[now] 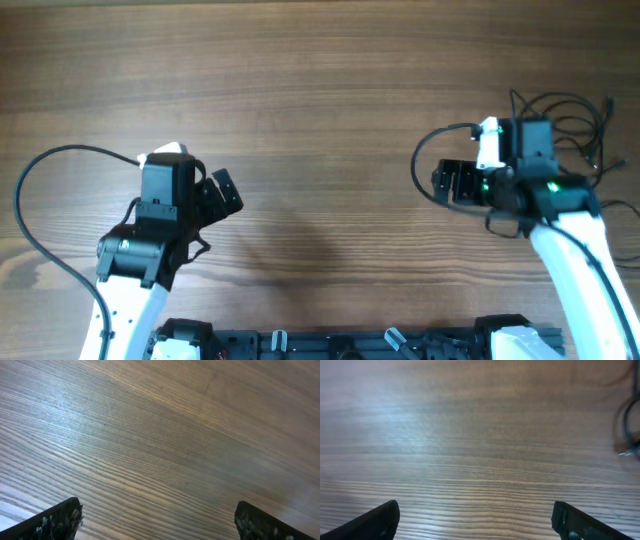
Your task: Untangle cables
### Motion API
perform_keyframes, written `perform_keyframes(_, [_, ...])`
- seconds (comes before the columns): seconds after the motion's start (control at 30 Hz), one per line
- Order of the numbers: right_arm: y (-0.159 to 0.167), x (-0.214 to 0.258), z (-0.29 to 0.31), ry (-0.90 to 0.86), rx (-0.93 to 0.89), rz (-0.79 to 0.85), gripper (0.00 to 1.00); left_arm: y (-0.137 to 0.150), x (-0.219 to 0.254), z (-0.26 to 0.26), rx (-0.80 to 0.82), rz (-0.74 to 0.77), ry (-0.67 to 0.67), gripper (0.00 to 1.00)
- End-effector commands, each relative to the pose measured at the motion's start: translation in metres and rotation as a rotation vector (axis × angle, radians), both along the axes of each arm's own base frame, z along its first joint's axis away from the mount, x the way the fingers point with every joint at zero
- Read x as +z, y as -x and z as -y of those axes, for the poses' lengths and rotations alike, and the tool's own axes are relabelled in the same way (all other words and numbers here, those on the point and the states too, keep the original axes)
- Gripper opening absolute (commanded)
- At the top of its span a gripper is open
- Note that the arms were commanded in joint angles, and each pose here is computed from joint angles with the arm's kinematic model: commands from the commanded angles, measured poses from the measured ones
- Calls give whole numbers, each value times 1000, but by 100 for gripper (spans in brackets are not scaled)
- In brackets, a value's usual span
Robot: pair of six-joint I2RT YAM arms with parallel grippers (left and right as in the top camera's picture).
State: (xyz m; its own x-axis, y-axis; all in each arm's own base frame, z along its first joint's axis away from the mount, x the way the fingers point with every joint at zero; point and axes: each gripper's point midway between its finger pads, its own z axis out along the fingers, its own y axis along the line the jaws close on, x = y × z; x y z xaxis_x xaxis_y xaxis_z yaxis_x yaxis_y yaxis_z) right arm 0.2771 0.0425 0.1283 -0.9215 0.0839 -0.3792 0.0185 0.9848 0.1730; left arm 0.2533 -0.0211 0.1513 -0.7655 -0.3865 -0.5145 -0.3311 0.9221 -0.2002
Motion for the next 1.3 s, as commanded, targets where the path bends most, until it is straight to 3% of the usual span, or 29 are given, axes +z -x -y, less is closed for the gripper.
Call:
perform_keyframes(0.0, [-7, -31, 0, 13, -10, -91, 100, 0, -11, 2, 0, -39, 6, 100])
perform_keyframes(0.23, [-42, -76, -3, 15, -9, -114, 100, -1, -22, 2, 1, -88, -1, 100])
perform_keyframes(0.57, [-105, -114, -8, 2, -10, 31, 100, -1, -26, 2, 1, -105, -4, 100])
perform_keyframes(0.77, [-116, -114, -9, -1, -10, 73, 100, -1, -26, 2, 1, -105, -4, 100])
perform_keyframes(1.03, [-129, -29, -10, -20, -10, 293, 100, -1, -26, 2, 1, -105, -4, 100])
perform_keyframes(1.27, [-107, 114, -8, -46, -4, 669, 100, -1, -26, 2, 1, -105, -4, 100])
